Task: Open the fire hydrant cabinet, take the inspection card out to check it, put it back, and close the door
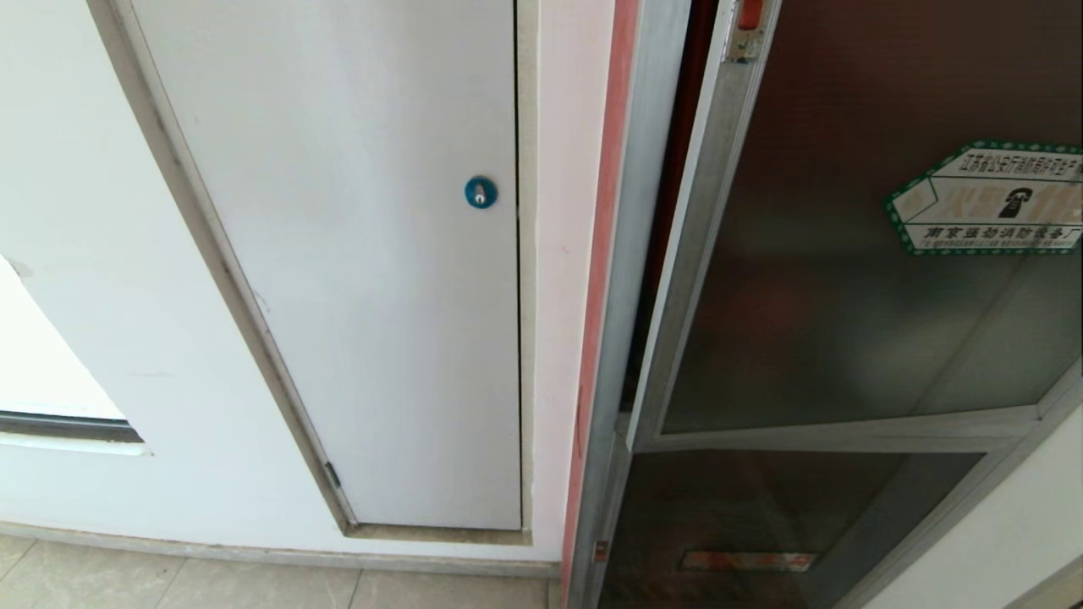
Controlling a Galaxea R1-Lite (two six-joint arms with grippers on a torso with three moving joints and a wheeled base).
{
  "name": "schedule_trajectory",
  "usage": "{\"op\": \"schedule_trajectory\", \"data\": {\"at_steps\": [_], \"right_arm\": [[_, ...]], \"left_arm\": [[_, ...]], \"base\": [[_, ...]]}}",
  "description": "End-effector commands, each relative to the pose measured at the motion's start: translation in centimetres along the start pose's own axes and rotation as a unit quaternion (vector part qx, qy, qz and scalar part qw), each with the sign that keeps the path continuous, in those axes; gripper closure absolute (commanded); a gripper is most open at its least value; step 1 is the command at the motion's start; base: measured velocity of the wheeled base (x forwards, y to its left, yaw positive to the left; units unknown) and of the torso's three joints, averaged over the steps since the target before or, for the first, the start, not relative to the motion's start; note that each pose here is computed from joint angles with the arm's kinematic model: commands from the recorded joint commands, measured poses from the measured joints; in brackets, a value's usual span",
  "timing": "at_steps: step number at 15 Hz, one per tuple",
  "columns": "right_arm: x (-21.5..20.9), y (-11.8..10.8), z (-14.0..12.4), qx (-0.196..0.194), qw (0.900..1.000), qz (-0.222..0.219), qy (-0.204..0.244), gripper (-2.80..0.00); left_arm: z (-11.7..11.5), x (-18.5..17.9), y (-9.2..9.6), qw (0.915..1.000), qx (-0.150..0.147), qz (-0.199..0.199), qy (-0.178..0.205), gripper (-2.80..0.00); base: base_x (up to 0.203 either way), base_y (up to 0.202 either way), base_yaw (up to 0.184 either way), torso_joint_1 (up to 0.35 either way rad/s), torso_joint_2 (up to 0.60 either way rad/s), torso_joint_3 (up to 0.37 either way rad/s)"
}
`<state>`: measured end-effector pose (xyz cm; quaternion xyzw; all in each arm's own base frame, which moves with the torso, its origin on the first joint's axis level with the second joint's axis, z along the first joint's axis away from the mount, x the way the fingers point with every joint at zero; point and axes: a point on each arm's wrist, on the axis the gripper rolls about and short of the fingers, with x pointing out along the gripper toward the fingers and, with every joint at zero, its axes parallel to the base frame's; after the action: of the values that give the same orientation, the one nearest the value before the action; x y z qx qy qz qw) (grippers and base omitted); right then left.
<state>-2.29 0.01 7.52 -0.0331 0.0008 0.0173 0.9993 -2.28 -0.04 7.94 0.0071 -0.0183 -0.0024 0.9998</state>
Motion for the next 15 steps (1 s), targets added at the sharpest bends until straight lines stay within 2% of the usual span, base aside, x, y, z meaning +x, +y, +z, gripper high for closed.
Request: {"op": "schedule_trajectory", "data": {"at_steps": [1, 10, 13, 15], "right_arm": [[0.0, 0.0, 0.0, 0.003, 1.0, 0.001, 0.001, 0.0], [0.0, 0.0, 0.0, 0.006, 1.0, 0.001, 0.001, 0.0], [0.0, 0.0, 0.0, 0.015, 1.0, -0.001, 0.0, 0.0], [0.0, 0.0, 0.0, 0.015, 1.0, -0.001, -0.001, 0.0]], "left_arm": [[-0.4, 0.1, 0.0, 1.0, 0.0, 0.0, 0.007, 0.0], [-0.4, 0.1, 0.0, 1.0, 0.002, 0.0, 0.008, 0.0], [-0.3, 0.1, 0.0, 0.9999, 0.011, 0.0, 0.006, 0.0], [1.0, -0.2, 0.0, 0.9998, 0.013, -0.004, -0.015, 0.0]], "base": [[0.0, 0.0, 0.0, 0.0, 0.0, 0.0], [0.0, 0.0, 0.0, 0.0, 0.0, 0.0], [0.0, 0.0, 0.0, 0.0, 0.0, 0.0], [0.0, 0.0, 0.0, 0.0, 0.0, 0.0]]}}
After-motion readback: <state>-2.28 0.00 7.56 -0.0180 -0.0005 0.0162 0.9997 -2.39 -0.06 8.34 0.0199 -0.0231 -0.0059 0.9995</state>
